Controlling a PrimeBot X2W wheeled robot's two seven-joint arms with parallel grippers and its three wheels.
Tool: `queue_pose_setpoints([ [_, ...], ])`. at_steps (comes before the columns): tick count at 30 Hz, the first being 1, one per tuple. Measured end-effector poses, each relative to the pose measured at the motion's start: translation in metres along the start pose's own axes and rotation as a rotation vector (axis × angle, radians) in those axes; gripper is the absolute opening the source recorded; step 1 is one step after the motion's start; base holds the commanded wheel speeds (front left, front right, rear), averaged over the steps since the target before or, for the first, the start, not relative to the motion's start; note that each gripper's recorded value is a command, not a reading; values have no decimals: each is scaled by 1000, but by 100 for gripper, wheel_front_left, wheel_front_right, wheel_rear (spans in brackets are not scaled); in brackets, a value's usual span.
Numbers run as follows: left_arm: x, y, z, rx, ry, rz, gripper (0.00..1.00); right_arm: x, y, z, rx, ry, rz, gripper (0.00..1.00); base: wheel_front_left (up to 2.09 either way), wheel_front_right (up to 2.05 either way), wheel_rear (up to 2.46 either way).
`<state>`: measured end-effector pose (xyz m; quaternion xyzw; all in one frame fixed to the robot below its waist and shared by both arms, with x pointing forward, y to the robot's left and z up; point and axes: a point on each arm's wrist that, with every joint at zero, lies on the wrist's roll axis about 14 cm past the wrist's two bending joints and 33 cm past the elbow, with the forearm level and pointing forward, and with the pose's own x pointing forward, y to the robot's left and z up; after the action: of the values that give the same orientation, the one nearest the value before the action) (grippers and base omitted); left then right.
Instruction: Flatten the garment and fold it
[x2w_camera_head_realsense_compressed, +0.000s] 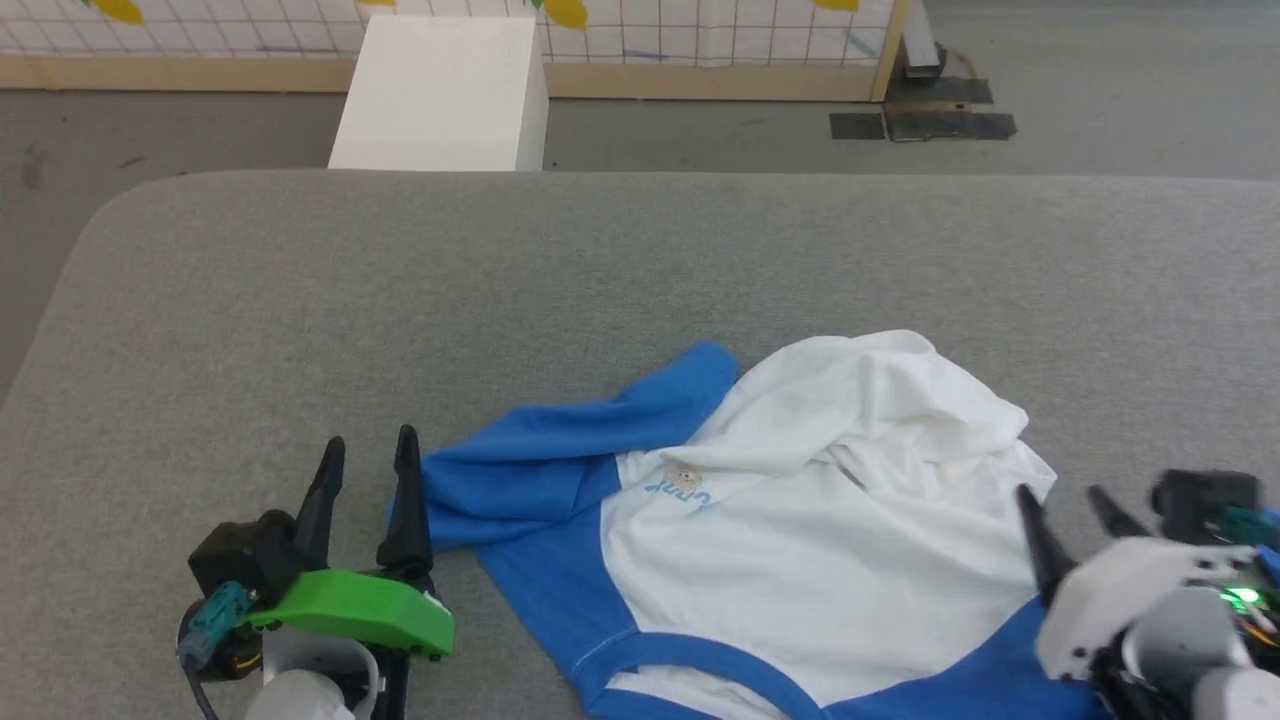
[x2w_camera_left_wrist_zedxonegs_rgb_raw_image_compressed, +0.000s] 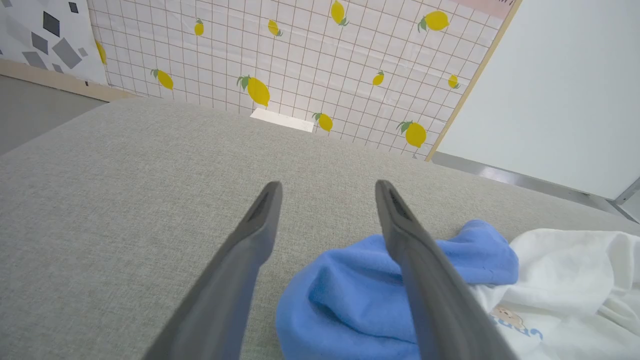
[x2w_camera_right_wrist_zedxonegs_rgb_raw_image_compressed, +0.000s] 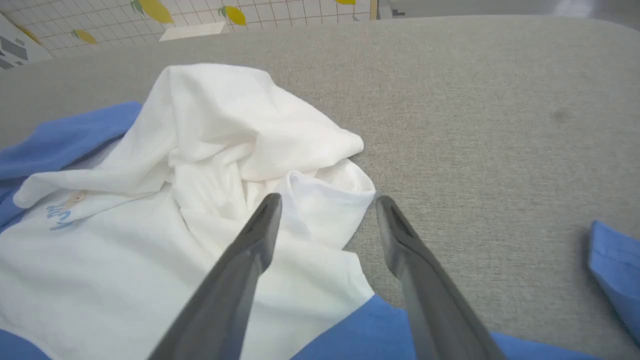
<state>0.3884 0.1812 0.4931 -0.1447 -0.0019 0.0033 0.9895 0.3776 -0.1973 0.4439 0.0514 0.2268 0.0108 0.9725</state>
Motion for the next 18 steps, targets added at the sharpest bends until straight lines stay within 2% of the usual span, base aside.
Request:
queue_pose_setpoints([
  [5, 4, 3, 0, -4, -1, 9, 100, 26, 19, -33, -20, 213, 49, 100, 0, 0, 0],
  [6, 5, 6, -1, -6, 1, 16, 100, 37, 18, -52, -55, 346, 37, 100, 0, 0, 0],
  [7, 5, 8, -2, -5, 2, 22, 100, 40, 18, -57, -78, 384, 33, 95, 0, 0, 0],
  [9, 5, 10, -3, -8, 6, 27, 100, 48, 20, -54, -106, 401, 32, 0, 0, 0, 0],
  [18, 12, 19, -10, -20, 19, 53, 100, 123, 62, 34, -247, 117, 114, 0, 0, 0, 0],
])
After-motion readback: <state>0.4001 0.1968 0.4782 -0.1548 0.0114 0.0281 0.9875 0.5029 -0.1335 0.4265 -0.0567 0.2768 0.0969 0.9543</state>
